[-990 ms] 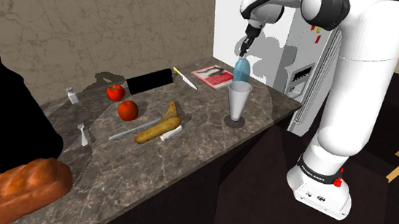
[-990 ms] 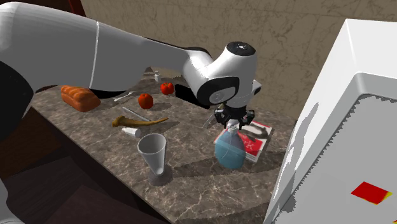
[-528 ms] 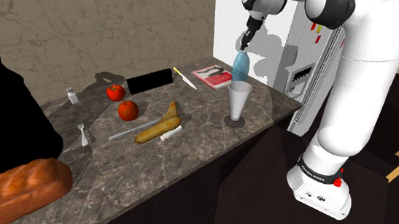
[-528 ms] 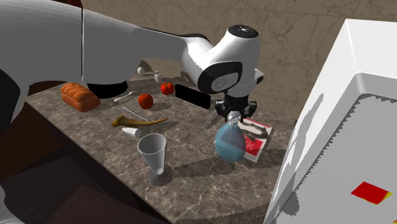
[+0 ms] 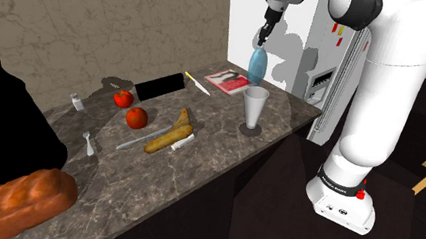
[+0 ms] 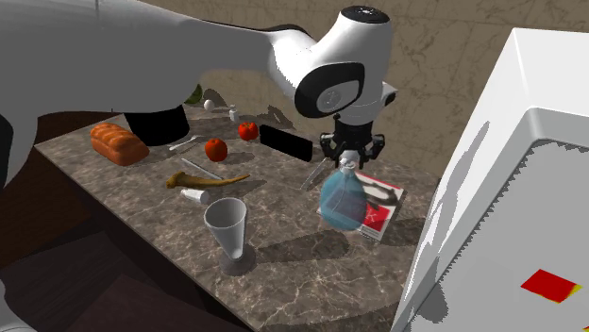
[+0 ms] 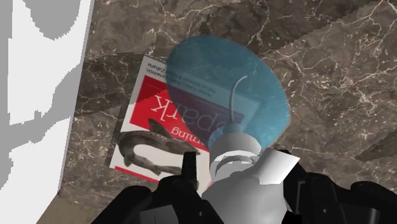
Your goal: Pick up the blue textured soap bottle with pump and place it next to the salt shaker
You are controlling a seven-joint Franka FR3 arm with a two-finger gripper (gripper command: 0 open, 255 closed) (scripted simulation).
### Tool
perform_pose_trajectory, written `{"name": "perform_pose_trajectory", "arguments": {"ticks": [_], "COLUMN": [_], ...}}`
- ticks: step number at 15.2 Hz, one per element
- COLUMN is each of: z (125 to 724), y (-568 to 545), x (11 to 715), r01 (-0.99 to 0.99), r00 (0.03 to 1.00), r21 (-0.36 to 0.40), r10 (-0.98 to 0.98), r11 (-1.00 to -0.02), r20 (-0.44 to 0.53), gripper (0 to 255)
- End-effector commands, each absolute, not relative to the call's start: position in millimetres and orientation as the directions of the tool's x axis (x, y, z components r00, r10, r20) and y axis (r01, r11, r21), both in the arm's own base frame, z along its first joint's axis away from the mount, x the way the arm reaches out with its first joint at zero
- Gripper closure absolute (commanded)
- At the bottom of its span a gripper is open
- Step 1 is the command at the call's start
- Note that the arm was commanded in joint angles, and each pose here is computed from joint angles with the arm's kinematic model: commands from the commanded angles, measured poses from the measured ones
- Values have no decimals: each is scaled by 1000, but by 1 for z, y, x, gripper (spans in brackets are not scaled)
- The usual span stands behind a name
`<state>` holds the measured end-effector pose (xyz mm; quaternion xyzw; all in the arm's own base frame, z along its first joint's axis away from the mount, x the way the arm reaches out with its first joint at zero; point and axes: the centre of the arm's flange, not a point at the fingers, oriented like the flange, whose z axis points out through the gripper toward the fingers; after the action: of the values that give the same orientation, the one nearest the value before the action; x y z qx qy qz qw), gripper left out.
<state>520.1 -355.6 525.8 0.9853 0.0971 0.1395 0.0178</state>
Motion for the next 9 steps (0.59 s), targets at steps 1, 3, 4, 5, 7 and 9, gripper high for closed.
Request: {"name": "perform_pose_trajectory", "arguments": {"ticks": [1,3,4,5,7,9], "z": [539,547,551,555,563,572], "y": [-356,-344,-331,-319,-295,-270], "x": [519,517,514,512,507,502], "r01": [186,186,186,186,186,186], "r00": [942,942,942,942,942,942], "r21": [62,62,62,62,62,62], "r10": [196,196,196,196,196,196], "r11": [-981,-981,-981,-981,-981,-981], "r20": [272,272,272,272,272,272], "gripper": [255,255,255,255,255,255]}}
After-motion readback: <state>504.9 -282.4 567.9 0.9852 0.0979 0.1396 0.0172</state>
